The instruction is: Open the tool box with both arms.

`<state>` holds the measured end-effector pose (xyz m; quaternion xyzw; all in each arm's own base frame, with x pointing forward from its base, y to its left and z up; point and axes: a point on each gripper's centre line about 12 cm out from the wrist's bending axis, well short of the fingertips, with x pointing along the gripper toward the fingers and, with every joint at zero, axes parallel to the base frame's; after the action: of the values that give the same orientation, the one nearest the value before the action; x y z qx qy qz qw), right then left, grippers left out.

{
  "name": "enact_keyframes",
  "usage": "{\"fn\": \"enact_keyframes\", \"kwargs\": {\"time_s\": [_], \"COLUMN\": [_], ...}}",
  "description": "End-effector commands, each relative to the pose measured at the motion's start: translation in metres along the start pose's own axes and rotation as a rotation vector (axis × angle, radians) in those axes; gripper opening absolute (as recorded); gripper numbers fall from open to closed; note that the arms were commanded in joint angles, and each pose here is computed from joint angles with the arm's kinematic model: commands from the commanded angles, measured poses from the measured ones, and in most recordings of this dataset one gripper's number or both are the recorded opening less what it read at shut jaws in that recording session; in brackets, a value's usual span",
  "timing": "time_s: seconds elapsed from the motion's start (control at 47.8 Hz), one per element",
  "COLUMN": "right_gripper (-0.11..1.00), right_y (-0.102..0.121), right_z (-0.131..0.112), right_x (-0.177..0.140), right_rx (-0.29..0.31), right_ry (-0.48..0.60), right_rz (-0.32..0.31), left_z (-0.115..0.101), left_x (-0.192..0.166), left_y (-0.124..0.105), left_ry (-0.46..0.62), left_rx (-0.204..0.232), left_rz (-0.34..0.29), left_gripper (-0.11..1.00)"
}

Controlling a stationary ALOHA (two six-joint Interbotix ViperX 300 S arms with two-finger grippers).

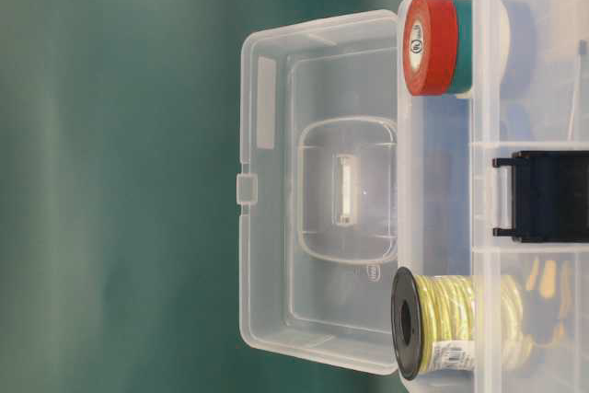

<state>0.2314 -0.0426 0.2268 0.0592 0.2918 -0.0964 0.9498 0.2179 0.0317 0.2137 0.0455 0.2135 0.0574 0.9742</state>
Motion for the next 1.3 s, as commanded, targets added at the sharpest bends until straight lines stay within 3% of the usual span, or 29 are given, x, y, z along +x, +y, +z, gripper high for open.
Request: {"fn": "enact_keyframes", "kwargs": {"time_s": [0.0,0.314,0.439,0.816,1.276], "right_gripper": [0.85,0.85,0.85,0.83,0.83], "right_y": [0.002,0.0,0.0,-0.001,0.0], "right_z": [0.0,-0.039,-0.041,-0.069,-0.073], "right_x": [-0.014,-0.042,-0.043,-0.017,-0.016], "right_rx": [-0.002,0.008,0.027,0.068,0.065], "right_ry": [-0.048,-0.181,-0.217,-0.162,-0.165], "right_rz": [0.011,0.024,0.033,0.033,0.038], "left_z": [0.001,-0.023,-0.037,-0.043,-0.044], "left_x": [-0.009,-0.045,-0.049,-0.049,-0.049], "left_y": [0.0,-0.007,-0.01,-0.029,-0.029], "left_ry": [-0.016,-0.128,-0.147,-0.172,-0.172], "left_rx": [-0.001,0.012,0.01,0.027,0.021], "left_rz": [-0.001,-0.01,-0.014,-0.119,-0.123], "left_gripper": [0.8,0.8,0.8,0.8,0.8]}}
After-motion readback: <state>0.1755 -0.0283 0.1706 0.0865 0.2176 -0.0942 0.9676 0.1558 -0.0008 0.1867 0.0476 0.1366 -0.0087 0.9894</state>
